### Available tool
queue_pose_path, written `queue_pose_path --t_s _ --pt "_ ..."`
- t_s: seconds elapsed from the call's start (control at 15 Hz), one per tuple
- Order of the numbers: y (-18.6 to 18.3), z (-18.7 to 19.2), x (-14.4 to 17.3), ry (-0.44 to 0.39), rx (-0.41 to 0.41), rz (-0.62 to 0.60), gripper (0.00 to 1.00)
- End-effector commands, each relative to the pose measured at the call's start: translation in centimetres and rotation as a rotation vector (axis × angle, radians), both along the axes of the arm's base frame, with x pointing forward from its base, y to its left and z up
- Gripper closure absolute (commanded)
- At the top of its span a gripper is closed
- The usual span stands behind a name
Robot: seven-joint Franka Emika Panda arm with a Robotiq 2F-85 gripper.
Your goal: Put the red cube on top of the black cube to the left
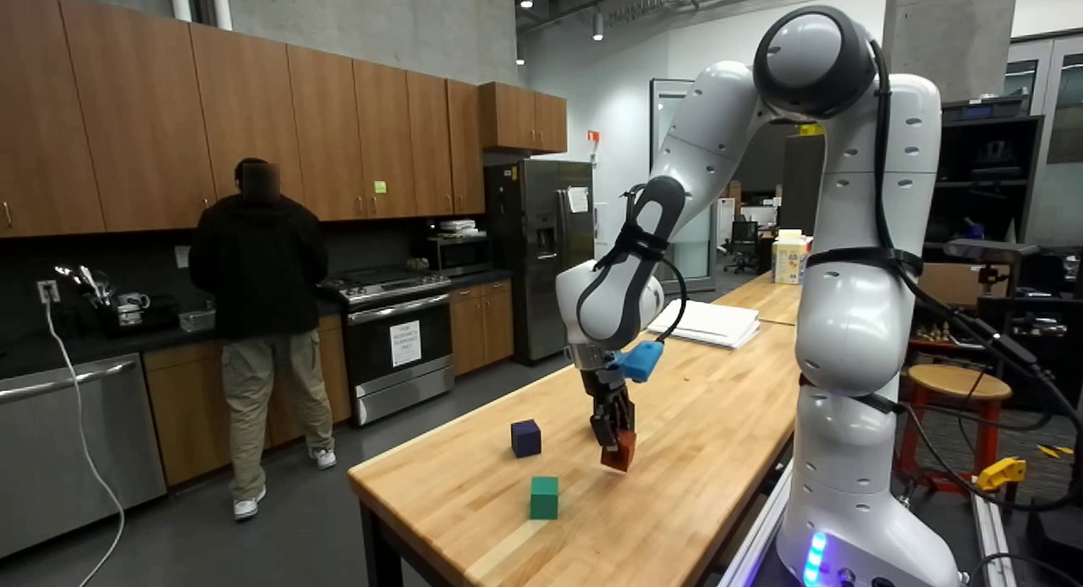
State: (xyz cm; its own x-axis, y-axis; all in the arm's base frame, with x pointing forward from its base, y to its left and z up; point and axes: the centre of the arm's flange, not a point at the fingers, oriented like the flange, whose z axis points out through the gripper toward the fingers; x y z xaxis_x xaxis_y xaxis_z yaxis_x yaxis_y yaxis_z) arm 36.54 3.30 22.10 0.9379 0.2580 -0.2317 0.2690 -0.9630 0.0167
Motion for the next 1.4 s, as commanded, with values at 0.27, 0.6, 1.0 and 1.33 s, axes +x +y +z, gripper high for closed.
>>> queue_pose_path --t_s 0.27,0.6,1.0,1.33 --pt "1.7 3.4 3.9 -0.083 0.001 0.046 0.70" --pt "3.5 4.9 7.0 -0.123 -0.004 0.071 0.70" --pt "5.6 5.5 10.4 -0.129 -0.042 0.102 0.70" --pt "6.7 5.5 12.9 -0.110 -0.060 0.117 0.70"
